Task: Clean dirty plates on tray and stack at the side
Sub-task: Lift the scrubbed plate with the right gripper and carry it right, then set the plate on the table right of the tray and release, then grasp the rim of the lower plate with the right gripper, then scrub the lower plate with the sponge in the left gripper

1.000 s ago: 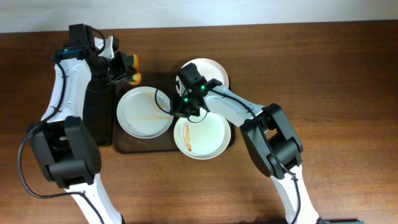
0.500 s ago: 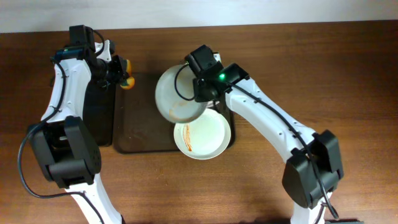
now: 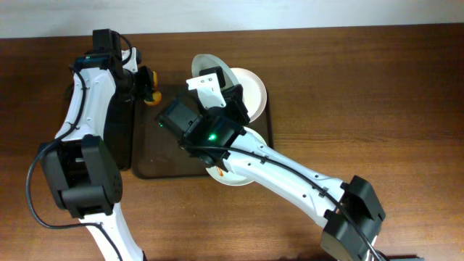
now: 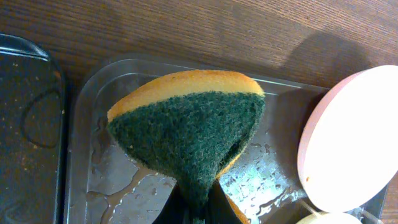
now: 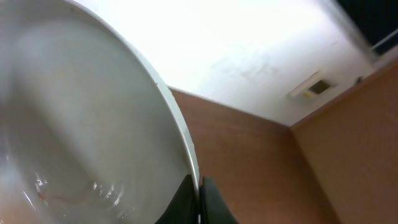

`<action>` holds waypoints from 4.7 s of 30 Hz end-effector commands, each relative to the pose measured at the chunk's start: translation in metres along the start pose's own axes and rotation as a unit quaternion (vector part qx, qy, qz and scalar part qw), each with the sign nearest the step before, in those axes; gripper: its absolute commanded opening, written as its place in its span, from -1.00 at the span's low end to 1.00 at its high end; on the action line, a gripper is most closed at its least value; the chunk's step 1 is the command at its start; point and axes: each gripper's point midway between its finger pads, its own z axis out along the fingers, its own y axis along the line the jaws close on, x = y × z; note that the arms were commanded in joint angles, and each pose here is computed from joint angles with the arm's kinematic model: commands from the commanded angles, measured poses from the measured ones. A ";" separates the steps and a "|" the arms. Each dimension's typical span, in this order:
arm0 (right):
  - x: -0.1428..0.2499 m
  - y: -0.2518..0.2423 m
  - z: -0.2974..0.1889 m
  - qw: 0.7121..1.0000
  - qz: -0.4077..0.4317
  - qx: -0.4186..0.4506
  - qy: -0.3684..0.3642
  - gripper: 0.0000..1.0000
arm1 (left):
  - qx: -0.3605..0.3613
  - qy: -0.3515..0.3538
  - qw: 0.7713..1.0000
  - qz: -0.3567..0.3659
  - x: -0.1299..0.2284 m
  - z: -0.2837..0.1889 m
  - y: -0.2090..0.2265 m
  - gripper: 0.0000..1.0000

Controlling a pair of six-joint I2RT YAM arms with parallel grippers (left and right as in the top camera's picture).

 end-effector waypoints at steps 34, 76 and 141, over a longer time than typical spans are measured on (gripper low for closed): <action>0.144 -0.155 0.146 0.821 0.317 -0.293 0.375 -0.91 | -0.005 0.008 1.000 -0.007 0.003 0.009 0.005 -0.98; 0.251 0.041 0.032 0.749 0.134 -0.392 0.517 -0.27 | -0.045 0.008 0.999 0.019 0.008 0.015 -0.005 -0.98; 0.180 0.181 0.029 0.750 0.238 -0.473 0.396 -0.92 | -0.037 0.173 0.981 0.083 0.091 0.006 -0.017 -0.99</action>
